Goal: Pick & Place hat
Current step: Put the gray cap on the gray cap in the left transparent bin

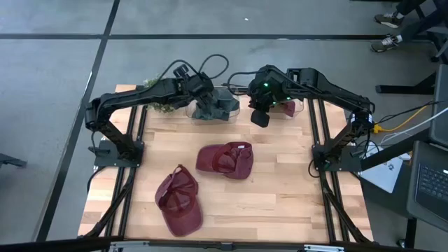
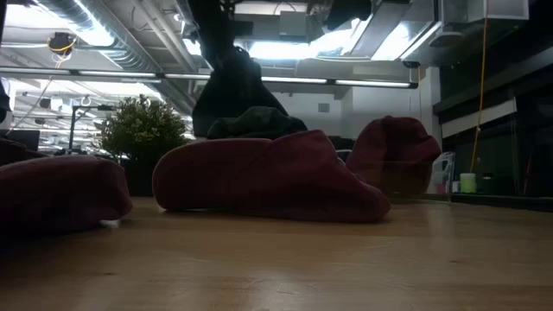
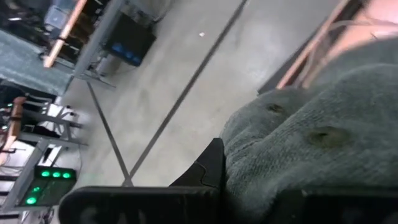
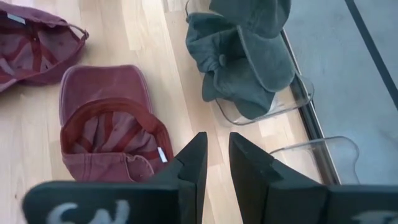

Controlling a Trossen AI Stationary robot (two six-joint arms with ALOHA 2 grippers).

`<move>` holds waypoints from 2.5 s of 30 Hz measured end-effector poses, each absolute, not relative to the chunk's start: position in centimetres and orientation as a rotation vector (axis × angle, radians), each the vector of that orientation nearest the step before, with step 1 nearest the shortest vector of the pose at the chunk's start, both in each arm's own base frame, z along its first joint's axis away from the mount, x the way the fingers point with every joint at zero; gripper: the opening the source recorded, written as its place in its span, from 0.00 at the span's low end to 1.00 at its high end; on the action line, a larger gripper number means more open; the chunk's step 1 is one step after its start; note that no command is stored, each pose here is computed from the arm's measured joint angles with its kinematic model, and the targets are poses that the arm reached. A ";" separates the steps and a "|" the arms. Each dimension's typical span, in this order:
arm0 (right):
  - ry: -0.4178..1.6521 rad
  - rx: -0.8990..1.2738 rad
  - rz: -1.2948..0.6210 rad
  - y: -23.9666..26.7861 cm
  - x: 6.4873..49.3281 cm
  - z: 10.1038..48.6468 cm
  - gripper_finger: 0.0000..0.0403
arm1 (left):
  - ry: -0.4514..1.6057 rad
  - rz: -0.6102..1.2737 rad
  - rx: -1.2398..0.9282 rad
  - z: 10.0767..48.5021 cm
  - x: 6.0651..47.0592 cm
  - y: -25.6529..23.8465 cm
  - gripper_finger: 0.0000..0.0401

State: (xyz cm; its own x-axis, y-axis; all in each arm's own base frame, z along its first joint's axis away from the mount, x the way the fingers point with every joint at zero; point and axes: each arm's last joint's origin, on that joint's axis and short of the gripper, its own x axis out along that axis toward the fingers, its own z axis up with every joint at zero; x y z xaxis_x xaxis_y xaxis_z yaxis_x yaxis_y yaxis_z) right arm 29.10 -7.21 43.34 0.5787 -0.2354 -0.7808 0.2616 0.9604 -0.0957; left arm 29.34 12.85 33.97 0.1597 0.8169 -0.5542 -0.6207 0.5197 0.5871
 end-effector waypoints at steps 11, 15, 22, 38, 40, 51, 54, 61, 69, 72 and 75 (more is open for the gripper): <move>0.888 0.030 -0.292 -7.2 29.3 43.5 0.17 | 0.957 1.041 0.147 33.9 28.6 13.7 0.01; 0.887 0.031 -0.292 -7.2 29.3 43.5 0.17 | 0.938 0.992 0.097 32.9 29.9 14.1 0.01; 0.874 0.029 -0.293 -7.3 29.4 43.5 0.17 | 0.882 0.958 0.068 31.5 32.0 14.9 0.01; 0.720 -0.005 -0.276 -7.5 30.4 44.6 0.17 | 0.697 0.988 -0.052 32.7 32.2 15.8 0.02; 0.692 -0.008 -0.278 -7.6 30.8 44.7 0.19 | 0.688 0.992 -0.057 33.0 32.0 15.8 0.02; 0.782 0.074 -0.390 -10.2 33.4 41.6 0.56 | 0.646 0.901 -0.119 34.8 30.6 14.9 0.01; 0.829 0.055 -0.393 -11.0 35.1 39.7 0.62 | 0.654 0.884 -0.146 34.9 30.3 14.7 0.01; 0.913 -0.121 -0.425 -10.9 38.6 36.3 0.64 | 0.679 0.883 -0.152 34.7 30.1 14.6 0.01; 0.877 -0.205 -0.413 -10.3 40.5 35.3 0.59 | 0.679 0.867 -0.158 34.7 30.2 14.6 0.01; 0.884 -0.209 -0.414 -10.4 40.9 34.8 0.58 | 0.687 0.854 -0.163 34.7 30.2 14.5 0.01; 0.889 -0.205 -0.410 -10.6 41.0 34.4 0.56 | 0.692 0.845 -0.165 34.7 30.1 14.5 0.02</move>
State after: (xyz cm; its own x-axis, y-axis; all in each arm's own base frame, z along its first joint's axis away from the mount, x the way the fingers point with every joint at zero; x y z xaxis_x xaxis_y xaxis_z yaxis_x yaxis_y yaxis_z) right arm 41.03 -10.60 34.35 0.5596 -0.4285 -0.7094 0.2613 0.9035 -0.3397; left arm 30.09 14.48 34.66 0.4616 0.6317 -0.6228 -0.7350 0.6655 0.1302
